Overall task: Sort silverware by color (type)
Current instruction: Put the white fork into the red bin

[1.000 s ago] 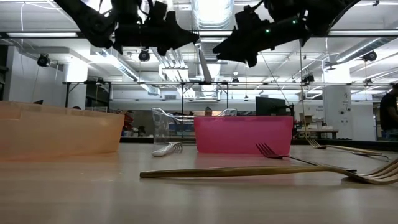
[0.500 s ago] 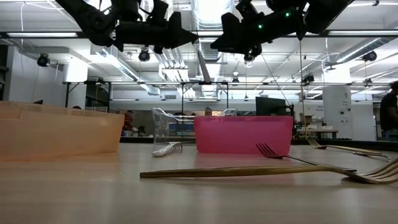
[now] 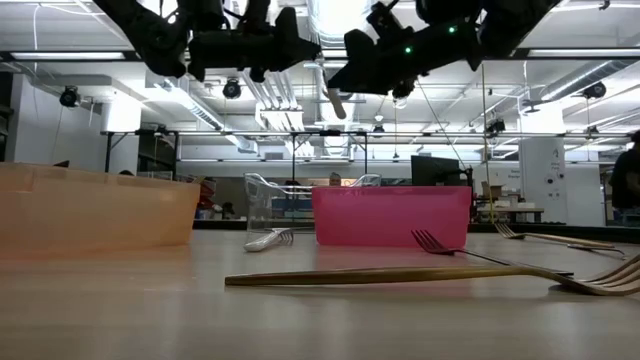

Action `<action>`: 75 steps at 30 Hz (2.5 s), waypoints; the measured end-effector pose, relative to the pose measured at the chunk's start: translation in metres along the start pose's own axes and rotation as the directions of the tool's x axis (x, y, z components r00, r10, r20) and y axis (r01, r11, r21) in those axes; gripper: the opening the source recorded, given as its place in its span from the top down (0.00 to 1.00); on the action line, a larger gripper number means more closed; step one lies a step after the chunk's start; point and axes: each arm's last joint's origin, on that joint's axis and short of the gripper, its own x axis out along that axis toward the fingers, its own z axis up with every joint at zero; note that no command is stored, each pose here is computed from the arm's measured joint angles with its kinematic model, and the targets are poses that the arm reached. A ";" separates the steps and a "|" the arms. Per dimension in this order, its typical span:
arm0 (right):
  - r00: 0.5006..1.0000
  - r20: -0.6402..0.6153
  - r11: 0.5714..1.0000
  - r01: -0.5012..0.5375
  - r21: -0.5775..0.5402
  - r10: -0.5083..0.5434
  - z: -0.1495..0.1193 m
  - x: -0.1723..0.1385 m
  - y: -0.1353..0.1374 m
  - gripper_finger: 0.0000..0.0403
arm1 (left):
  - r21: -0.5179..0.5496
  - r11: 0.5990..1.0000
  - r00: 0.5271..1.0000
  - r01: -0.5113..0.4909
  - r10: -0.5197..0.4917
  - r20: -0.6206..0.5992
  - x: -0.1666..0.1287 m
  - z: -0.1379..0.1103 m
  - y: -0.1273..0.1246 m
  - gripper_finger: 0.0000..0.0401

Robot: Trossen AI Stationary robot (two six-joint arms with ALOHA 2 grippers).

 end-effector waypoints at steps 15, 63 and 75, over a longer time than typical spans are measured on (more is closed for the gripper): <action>0.991 -0.026 0.984 0.127 -0.127 -0.131 0.007 0.033 0.010 0.59 | 0.000 1.000 1.000 -0.017 0.017 0.006 0.001 -0.002 -0.002 1.00; 0.321 -0.696 0.765 -0.201 0.612 0.642 -0.018 0.016 -0.016 0.95 | 0.294 0.954 0.980 0.053 0.007 -0.200 -0.040 0.046 0.009 0.40; 0.106 -0.736 0.732 0.082 0.677 0.669 -0.058 0.022 -0.009 0.95 | 0.376 0.927 0.963 -0.007 0.108 -0.248 -0.060 0.064 0.016 0.40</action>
